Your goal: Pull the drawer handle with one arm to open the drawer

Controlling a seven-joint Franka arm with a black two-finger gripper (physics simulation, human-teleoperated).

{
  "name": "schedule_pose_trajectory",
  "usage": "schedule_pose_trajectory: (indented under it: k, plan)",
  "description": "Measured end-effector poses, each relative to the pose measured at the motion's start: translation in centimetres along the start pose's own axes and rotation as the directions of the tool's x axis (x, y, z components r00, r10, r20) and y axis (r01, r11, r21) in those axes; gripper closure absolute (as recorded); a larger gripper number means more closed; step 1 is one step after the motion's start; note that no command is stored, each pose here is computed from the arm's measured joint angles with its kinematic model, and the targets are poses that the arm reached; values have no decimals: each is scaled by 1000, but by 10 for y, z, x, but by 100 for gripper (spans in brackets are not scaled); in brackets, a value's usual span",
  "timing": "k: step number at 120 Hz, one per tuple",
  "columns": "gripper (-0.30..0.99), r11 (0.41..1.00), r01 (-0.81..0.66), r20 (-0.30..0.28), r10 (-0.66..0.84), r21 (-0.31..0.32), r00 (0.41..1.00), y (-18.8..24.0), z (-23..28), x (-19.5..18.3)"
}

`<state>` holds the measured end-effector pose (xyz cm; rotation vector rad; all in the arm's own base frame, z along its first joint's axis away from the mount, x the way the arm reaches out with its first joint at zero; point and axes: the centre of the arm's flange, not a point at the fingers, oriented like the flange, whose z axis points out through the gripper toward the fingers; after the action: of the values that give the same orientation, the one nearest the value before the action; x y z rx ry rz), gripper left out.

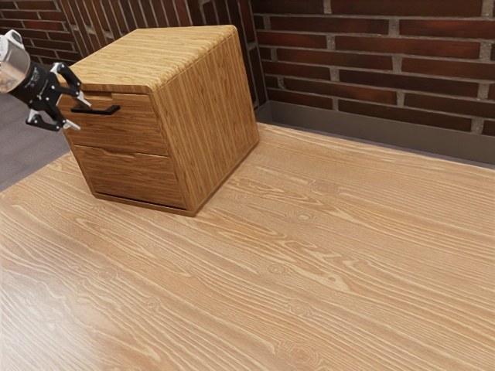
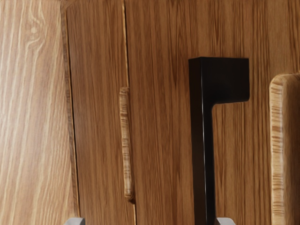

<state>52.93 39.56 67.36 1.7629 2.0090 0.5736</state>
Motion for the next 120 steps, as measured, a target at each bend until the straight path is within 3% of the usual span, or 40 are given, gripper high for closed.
schedule_pose_trajectory:
  k: [75, 120]
  plan:
    - [42, 998, 45, -7, -45, -46, 999, -4, 8, 23]
    - [44, 998, 32, 14, -31, -59, 999, 4, 17, 13]
